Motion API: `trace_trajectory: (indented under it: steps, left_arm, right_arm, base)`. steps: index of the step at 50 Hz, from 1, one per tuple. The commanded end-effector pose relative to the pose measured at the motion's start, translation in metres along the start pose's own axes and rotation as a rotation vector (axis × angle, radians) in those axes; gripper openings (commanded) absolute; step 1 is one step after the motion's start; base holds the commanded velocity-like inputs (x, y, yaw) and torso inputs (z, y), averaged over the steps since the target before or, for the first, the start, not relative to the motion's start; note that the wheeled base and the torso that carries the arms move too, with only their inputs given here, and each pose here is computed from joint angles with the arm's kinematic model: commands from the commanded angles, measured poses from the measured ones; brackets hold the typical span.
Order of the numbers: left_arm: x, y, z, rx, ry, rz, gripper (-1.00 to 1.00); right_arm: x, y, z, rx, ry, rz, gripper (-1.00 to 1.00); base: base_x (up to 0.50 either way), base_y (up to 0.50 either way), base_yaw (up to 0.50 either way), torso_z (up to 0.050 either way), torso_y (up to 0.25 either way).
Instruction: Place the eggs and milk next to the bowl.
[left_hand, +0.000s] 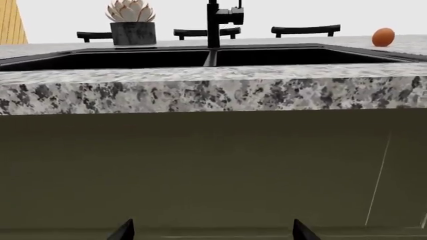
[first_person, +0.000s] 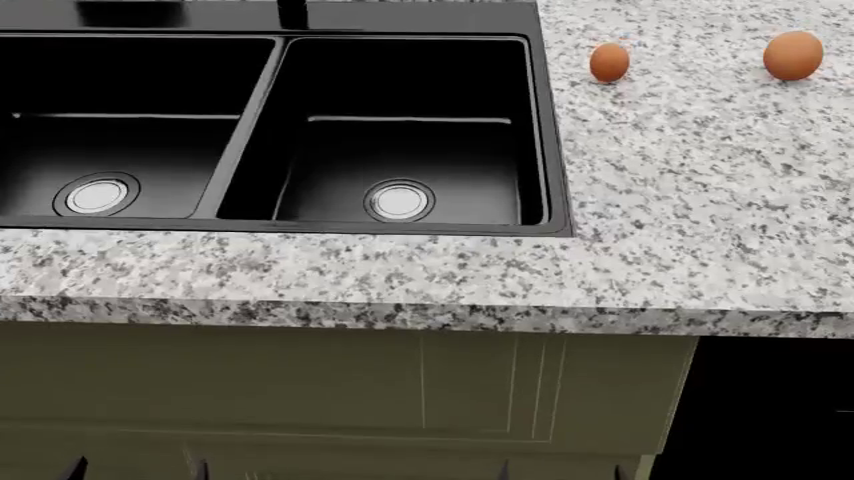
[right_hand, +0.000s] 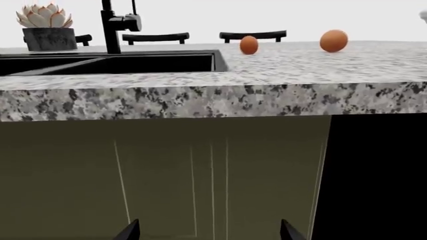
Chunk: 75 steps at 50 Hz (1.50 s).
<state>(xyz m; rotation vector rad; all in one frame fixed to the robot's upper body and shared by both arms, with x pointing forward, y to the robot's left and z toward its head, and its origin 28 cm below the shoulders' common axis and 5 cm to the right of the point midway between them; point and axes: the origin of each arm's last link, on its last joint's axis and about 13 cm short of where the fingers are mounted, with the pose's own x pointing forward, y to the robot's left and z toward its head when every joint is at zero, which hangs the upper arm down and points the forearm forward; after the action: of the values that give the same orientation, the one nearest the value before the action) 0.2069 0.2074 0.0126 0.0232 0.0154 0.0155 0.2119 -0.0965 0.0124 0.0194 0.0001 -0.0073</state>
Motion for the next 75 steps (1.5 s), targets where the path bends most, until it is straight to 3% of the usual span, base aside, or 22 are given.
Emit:
trace_trajectory:
  steps: [1,25,39,42,51,65,75]
  left_arm:
    - [-0.001,-0.003,0.012,-0.008,-0.016,-0.039,1.00]
    - [-0.003,-0.002,0.022,0.023,-0.117,-0.056,1.00]
    - [0.009,0.002,0.050,0.045,-0.209,-0.066,1.00]
    - [0.017,0.009,0.066,0.023,-0.179,-0.066,1.00]
    - [0.035,0.034,0.117,-0.020,-0.259,-0.036,1.00]
    - [0.061,0.060,0.193,0.039,-0.434,0.013,1.00]
    - [0.076,0.072,0.220,0.079,-0.461,0.078,1.00]
  right_arm:
    - [-0.002,0.000,0.001,-0.002,-0.017,-0.008,1.00]
    - [-0.001,0.002,0.015,-0.013,-0.050,0.000,1.00]
    - [0.008,-0.004,0.043,-0.059,-0.115,0.003,1.00]
    - [0.015,-0.010,0.060,-0.097,-0.153,-0.003,1.00]
    - [0.024,-0.029,0.112,-0.159,-0.254,-0.038,1.00]
    - [0.030,-0.059,0.198,-0.260,-0.402,-0.107,1.00]
    - [0.036,-0.066,0.225,-0.278,-0.434,-0.117,1.00]
  base:
    - [0.00,0.00,0.00,0.050,0.000]
    - [0.00,0.00,0.00,0.050,0.000]
    - [0.00,0.00,0.00,0.050,0.000]
    - [0.00,0.00,0.00,0.043,0.000]
    - [0.00,0.00,0.00,0.000,0.000]
    - [0.00,0.00,0.00,0.000,0.000]
    - [0.00,0.00,0.00,0.000,0.000]
